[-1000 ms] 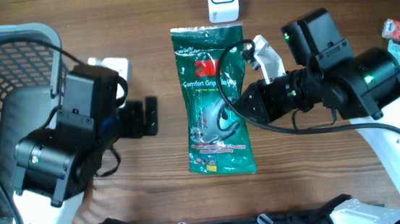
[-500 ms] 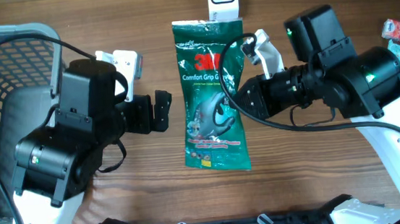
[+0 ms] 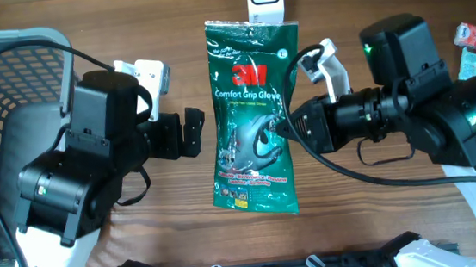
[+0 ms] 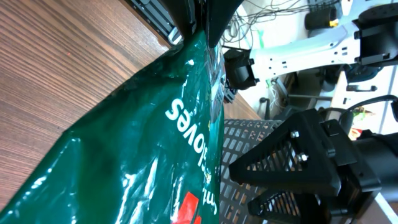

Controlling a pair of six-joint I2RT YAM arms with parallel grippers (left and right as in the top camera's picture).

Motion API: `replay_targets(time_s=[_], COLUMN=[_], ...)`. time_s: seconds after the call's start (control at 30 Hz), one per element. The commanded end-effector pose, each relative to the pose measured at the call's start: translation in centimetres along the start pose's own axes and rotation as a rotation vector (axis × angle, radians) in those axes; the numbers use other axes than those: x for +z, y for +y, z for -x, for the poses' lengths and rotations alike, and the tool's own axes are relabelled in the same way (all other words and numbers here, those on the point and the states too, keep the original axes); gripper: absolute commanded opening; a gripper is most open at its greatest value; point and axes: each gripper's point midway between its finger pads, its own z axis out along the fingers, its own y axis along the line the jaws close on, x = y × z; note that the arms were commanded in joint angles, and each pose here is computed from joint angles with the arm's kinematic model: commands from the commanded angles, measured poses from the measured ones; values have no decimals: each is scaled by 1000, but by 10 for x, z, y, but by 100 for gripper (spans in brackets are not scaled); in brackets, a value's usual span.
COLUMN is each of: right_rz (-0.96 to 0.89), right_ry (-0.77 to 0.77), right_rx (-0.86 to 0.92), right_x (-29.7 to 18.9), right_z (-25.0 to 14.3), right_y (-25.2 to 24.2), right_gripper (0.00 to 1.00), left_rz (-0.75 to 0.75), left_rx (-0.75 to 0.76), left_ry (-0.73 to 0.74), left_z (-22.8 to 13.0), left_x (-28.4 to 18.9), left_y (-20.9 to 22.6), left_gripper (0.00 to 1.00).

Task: Scan the item barcode
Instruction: 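Hold the glove pack with the right gripper and grasp it with the left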

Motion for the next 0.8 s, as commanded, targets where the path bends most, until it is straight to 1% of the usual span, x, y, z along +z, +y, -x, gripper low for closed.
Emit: replay_targets(time_s=[0.0, 0.33, 0.47, 0.63, 0.67, 0.77], right_rz=[28, 24, 25, 84, 85, 112], right_ry=[-9, -22, -20, -15, -18, -10], right_rx=[0, -61, -60, -71, -74, -74], right_x=[-4, -4, -3, -1, 0, 12], right_z=[0, 3, 3, 4, 5, 7], right_y=[7, 6, 6, 15, 14, 8], right_gripper=[5, 4, 5, 4, 5, 4], left_rz=[-17, -17, -17, -17, -25, -144], left_rx=[-4, -4, -4, -4, -4, -5], left_ry=[1, 1, 1, 1, -3, 35], left_z=[1, 1, 1, 1, 2, -6], left_x=[-1, -1, -1, -1, -1, -3], left_y=[-3, -3, -3, -3, -4, -24], left_gripper=[100, 100, 100, 100, 100, 100])
